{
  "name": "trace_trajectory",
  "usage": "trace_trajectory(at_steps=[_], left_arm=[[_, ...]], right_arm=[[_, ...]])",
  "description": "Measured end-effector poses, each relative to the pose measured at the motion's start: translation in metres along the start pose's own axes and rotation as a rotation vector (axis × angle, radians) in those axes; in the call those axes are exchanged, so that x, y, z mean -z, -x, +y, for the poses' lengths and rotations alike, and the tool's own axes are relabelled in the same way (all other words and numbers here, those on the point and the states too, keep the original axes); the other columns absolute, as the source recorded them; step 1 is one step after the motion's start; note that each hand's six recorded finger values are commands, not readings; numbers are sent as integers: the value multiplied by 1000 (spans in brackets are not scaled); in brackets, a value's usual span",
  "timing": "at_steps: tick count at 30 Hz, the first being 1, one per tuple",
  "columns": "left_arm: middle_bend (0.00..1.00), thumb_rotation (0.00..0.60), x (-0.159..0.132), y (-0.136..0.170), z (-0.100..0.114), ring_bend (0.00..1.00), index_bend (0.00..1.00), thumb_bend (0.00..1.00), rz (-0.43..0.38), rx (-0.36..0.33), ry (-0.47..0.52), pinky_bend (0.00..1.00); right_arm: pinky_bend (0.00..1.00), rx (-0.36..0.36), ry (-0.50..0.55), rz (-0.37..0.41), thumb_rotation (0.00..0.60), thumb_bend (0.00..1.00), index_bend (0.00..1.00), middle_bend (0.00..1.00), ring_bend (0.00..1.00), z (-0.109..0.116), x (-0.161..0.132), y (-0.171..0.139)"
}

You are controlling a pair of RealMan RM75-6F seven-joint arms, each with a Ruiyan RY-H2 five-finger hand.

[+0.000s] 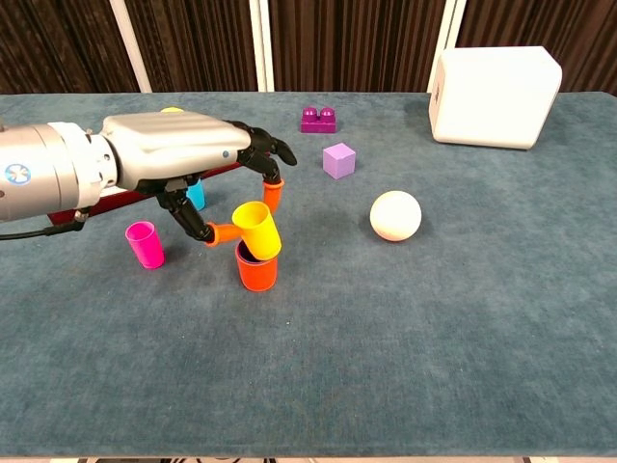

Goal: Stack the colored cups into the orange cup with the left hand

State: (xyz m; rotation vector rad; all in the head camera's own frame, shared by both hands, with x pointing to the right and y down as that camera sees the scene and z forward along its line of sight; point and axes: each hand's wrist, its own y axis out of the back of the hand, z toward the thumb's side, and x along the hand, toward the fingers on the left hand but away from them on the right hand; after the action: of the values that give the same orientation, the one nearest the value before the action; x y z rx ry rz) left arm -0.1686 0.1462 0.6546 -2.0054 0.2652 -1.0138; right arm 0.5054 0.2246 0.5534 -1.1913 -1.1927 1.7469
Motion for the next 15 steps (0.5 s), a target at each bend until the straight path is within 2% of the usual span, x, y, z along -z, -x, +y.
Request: trace_trajectory(at_steps=[7,15], left_arm=[[89,600,4,2,-6,0,431,368,12,16,-8,0],[54,600,12,3,-14,0,162,335,36,46,-31,0]], right_arm=[[11,-5,-5,1,600,420,36,0,35,-2,-1,0],[10,-2,-6,-4,600,420,36,0,35,-2,0,0]])
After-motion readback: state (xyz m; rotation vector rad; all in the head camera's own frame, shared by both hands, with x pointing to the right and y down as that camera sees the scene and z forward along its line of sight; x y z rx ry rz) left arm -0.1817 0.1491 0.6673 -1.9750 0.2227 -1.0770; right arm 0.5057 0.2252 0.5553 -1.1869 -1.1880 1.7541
